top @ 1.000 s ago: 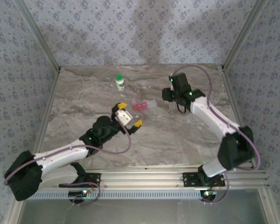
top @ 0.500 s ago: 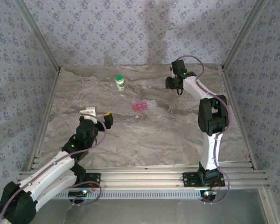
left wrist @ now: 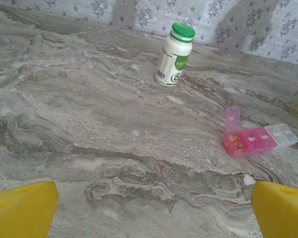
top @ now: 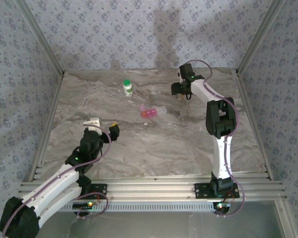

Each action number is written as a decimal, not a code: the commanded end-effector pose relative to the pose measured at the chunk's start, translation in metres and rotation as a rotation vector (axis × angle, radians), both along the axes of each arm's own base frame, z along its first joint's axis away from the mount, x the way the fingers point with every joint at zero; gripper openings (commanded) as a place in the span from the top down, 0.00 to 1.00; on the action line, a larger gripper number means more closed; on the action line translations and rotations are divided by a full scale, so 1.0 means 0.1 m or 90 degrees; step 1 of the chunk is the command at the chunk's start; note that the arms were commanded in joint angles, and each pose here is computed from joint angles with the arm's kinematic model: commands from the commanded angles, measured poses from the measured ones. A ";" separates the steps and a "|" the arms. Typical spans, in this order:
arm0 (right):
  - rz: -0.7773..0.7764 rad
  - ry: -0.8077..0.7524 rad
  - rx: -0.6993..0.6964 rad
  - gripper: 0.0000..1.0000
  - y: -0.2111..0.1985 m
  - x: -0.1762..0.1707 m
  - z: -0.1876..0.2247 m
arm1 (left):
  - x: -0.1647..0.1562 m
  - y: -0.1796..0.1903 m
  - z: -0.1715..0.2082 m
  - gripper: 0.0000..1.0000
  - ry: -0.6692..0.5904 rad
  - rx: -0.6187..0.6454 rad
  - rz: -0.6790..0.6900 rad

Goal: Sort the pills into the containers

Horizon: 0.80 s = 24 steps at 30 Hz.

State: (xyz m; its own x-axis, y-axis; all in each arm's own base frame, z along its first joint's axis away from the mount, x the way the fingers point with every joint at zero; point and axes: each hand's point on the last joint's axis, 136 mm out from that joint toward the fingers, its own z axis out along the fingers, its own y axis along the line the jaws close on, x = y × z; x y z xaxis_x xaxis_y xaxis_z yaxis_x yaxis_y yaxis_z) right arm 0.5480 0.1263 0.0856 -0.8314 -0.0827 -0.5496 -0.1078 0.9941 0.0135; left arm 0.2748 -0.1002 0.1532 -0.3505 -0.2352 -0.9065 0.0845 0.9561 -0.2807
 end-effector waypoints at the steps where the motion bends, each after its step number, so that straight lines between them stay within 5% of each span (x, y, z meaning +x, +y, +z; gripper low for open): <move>1: 0.006 -0.006 0.006 0.16 0.01 -0.02 0.20 | 0.04 0.01 0.11 0.01 -0.021 -0.009 0.006; 11: 0.032 -0.089 0.046 0.22 0.21 -0.57 0.83 | 0.05 -0.01 0.09 0.01 -0.013 -0.013 0.003; 24: 0.142 0.015 0.110 0.27 1.00 -0.76 0.06 | 0.08 -0.05 0.03 0.01 0.010 -0.004 -0.005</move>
